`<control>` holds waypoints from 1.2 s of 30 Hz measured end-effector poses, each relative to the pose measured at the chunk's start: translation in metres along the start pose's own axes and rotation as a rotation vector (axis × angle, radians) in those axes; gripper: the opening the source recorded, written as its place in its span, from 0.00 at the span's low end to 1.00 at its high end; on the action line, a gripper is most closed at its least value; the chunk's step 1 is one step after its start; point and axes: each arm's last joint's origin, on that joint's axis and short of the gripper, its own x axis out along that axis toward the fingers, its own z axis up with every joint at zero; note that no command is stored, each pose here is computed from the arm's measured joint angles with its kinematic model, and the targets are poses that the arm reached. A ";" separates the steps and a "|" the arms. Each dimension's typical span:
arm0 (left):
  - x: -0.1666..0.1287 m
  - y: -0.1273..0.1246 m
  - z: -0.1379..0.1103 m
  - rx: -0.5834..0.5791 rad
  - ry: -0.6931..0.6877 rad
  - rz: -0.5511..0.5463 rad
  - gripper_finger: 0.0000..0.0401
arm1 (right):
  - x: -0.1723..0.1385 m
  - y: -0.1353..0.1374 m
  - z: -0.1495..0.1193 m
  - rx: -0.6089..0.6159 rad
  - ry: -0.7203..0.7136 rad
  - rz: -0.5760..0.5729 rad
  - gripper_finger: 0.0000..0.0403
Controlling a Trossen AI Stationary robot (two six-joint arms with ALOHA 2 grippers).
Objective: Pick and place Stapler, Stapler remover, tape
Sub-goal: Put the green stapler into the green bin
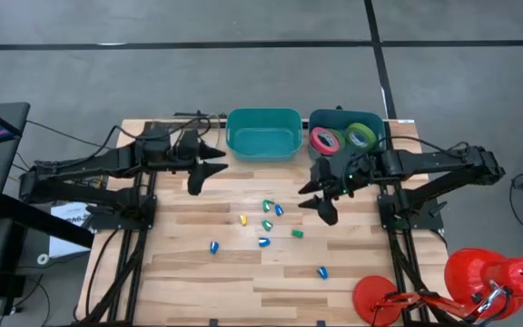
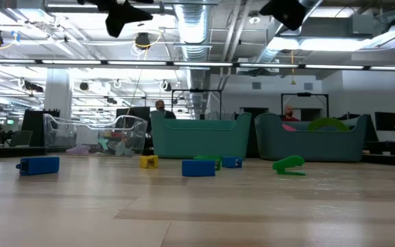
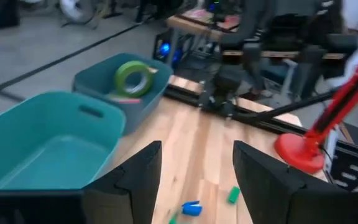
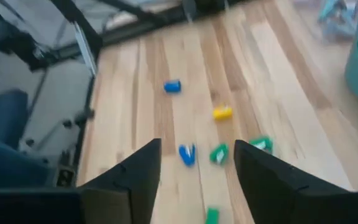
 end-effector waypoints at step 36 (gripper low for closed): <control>0.000 -0.016 -0.004 0.084 0.017 -0.075 0.64 | 0.128 0.023 -0.082 -0.253 0.610 -0.134 0.63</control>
